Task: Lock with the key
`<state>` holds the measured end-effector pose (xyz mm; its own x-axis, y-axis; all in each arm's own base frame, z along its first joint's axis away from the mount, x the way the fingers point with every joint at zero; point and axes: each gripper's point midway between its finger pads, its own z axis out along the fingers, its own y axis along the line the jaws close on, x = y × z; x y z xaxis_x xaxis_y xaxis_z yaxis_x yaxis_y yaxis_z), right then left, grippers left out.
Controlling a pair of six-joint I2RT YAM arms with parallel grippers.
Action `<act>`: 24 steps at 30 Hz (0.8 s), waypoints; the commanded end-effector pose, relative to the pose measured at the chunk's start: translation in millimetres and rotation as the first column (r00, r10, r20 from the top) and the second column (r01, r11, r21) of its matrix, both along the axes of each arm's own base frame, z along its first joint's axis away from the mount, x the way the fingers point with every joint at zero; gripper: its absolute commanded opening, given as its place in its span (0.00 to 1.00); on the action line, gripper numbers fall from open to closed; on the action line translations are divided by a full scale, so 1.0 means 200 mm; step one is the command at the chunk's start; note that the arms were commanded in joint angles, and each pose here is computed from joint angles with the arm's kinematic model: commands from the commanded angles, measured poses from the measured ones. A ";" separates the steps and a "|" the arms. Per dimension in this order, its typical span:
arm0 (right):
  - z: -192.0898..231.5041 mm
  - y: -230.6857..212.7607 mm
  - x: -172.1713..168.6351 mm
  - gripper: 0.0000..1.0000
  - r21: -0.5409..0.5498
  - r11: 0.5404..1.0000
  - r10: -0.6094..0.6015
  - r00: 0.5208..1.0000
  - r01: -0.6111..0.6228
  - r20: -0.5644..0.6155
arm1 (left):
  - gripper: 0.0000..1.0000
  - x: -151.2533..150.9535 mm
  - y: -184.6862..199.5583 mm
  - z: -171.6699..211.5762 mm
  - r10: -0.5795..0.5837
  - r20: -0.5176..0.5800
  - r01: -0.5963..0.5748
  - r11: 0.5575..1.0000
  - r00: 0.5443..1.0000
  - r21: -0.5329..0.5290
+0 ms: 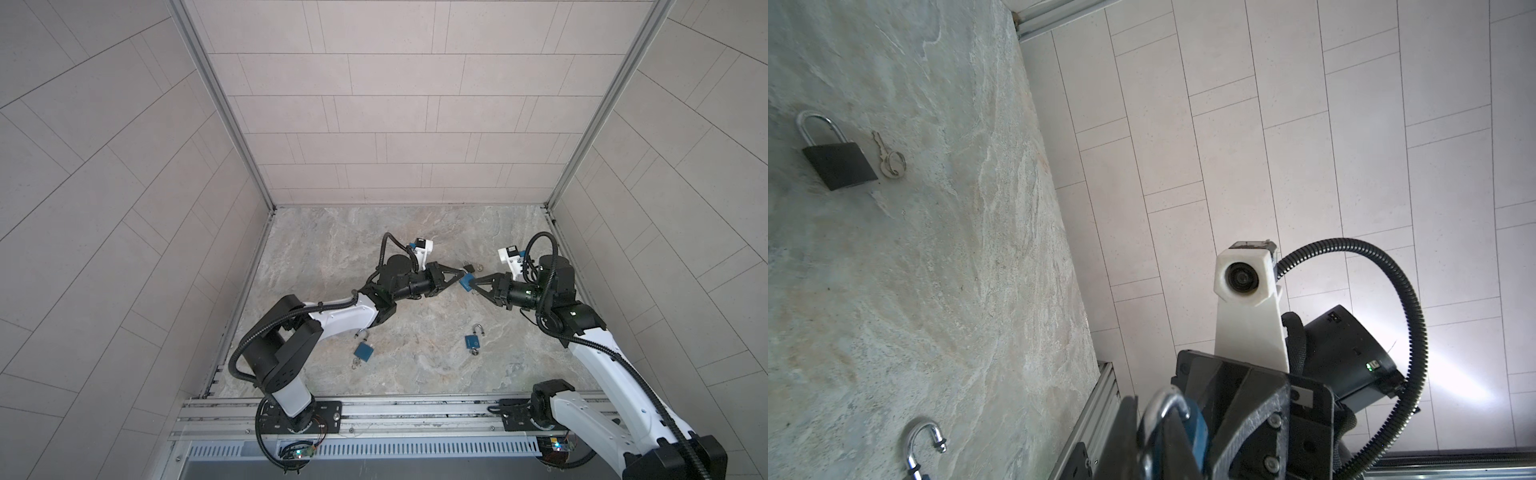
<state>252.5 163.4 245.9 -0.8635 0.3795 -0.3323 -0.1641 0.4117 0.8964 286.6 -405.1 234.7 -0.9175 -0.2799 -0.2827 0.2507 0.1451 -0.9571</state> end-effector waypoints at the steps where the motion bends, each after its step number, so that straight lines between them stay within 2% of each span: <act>1: 0.03 0.02 -0.02 0.00 0.012 1.000 0.027 0.999 -0.027 0.034 | 0.00 0.00 -0.02 0.06 -0.015 0.030 0.016 1.000 0.999 -0.006; 10: 0.05 0.01 0.01 0.02 0.007 1.000 0.015 0.999 -0.015 0.034 | 0.00 0.01 0.00 0.01 0.009 0.014 -0.010 0.999 1.000 0.050; 15: 0.04 0.01 0.02 0.16 0.003 1.000 0.003 1.000 -0.003 0.028 | 0.00 0.04 0.05 -0.02 0.071 -0.001 -0.071 0.993 0.997 0.095; 17: 0.02 0.00 0.02 0.29 0.002 1.000 -0.005 1.000 0.005 0.018 | 0.00 0.06 0.07 -0.03 0.092 -0.014 -0.090 0.991 0.996 0.095; 24: -0.02 -0.01 0.00 0.42 0.004 1.000 -0.022 1.000 0.022 0.003 | 0.00 0.12 0.08 -0.03 0.135 -0.047 -0.132 0.990 0.990 0.055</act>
<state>254.9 161.5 231.8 -0.8693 0.3984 -0.2924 -0.1094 0.4219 0.9000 299.4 -393.1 226.1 -0.9021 -0.3414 -0.2638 0.1907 0.2329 -0.9536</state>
